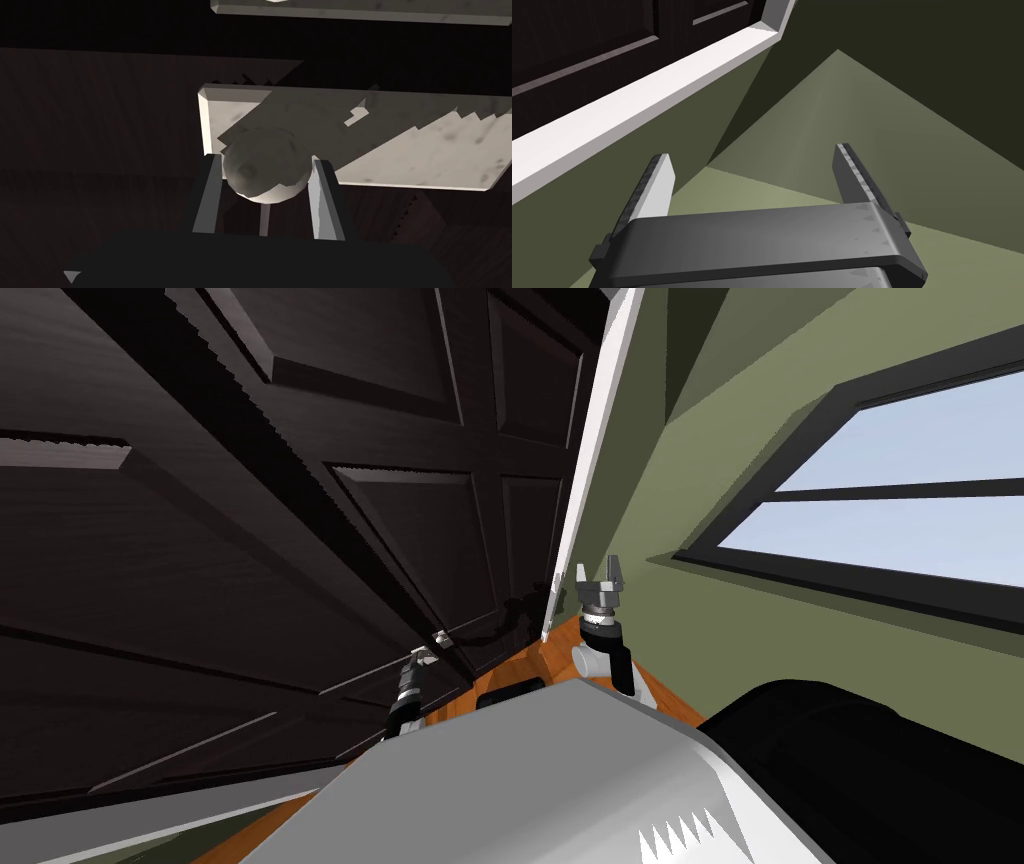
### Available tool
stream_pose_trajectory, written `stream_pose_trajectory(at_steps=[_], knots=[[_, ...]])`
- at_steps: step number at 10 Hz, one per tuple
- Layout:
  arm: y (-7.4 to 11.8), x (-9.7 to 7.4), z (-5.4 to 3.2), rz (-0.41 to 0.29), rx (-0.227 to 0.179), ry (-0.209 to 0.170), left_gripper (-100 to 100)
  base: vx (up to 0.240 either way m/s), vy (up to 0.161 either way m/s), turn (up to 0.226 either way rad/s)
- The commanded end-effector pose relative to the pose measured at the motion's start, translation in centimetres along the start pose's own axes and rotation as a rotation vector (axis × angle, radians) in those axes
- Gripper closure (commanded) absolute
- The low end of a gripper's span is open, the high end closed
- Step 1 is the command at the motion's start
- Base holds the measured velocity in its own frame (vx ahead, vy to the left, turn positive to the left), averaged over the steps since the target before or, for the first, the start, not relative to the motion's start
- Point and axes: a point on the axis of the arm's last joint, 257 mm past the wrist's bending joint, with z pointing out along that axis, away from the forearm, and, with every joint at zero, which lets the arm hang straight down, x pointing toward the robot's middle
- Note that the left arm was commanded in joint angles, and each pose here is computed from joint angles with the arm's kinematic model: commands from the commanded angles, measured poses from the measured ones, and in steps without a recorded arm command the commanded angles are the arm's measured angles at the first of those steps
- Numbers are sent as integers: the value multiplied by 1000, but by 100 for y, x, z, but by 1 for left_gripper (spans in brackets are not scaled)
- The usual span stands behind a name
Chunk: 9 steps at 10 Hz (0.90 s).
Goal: Pull the door open
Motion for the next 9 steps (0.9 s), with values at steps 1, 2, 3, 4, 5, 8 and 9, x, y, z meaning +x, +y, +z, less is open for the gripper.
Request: stream_pose_trajectory(at_steps=[1,2,3,4,5,8,9], knots=[[0,-22,-6,0,0,-3,100,0,0,0],[80,-180,-109,12,-23,-25,100,-134,29,80],[96,-219,-133,14,-28,-30,100,-171,46,124],[125,-290,-179,19,-37,-38,100,-190,40,114],[93,-246,-120,13,-28,-23,-100,-227,-6,24],[21,-115,-45,0,-14,17,-100,-191,-77,-52],[-5,-61,-17,-5,-9,31,-100,-164,-94,-56]])
